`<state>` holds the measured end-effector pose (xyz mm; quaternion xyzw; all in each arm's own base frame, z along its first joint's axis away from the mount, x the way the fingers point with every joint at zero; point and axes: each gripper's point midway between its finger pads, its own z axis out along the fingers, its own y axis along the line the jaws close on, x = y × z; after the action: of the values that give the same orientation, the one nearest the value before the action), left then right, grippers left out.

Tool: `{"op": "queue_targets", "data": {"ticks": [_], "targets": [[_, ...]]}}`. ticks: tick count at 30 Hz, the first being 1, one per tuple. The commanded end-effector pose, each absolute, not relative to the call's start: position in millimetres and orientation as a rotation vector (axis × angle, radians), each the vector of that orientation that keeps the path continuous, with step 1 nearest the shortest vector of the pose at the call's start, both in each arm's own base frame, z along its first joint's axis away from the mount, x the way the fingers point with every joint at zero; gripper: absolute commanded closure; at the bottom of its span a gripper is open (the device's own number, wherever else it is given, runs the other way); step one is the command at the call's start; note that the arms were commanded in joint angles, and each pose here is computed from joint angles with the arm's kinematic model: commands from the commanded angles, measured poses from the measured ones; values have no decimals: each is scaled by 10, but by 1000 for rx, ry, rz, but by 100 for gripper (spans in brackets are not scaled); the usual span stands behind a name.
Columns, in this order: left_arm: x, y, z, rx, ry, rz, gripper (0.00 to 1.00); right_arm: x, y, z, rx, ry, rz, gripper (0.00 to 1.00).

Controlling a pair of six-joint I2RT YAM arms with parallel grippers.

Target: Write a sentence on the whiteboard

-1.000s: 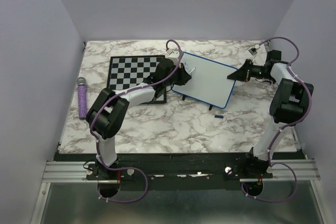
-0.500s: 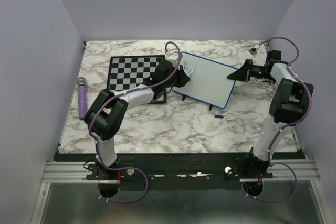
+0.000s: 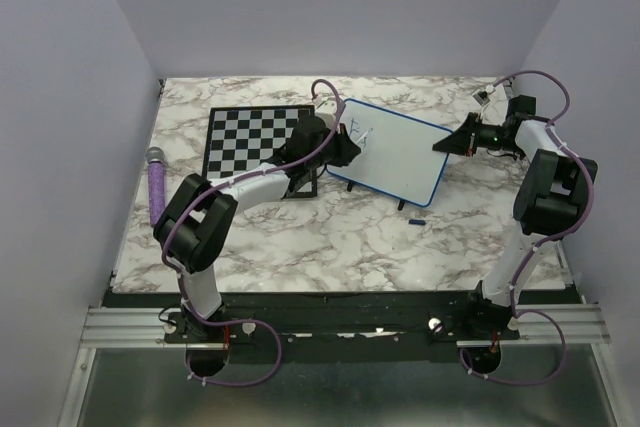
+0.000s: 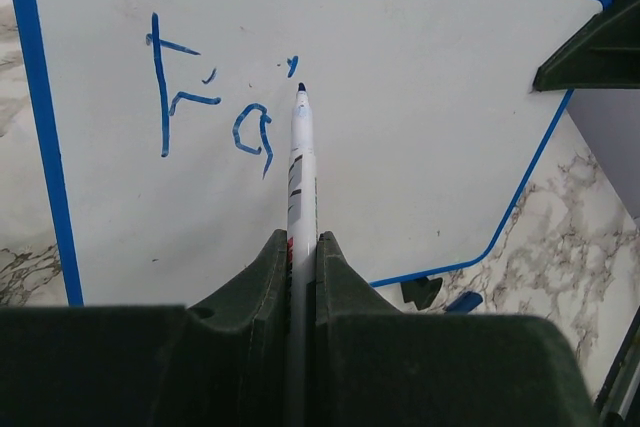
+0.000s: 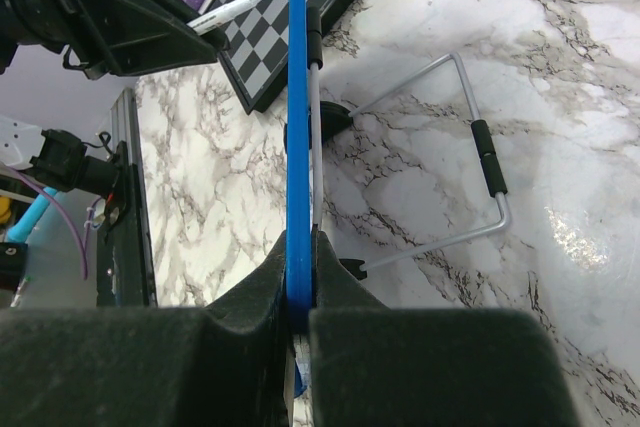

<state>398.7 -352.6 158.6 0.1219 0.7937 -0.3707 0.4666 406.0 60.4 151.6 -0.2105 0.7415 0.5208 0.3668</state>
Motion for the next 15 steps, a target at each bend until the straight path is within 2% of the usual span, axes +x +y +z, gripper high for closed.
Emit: {"op": "queue_targets", "data": {"ticks": [1, 15], "targets": [[4011, -3525, 1558, 296, 1957, -887, 100, 4173, 560, 1508, -625, 1894, 1228, 99], [4041, -3584, 1420, 307, 1991, -895, 100, 4173, 560, 1508, -625, 1894, 1228, 100]]}}
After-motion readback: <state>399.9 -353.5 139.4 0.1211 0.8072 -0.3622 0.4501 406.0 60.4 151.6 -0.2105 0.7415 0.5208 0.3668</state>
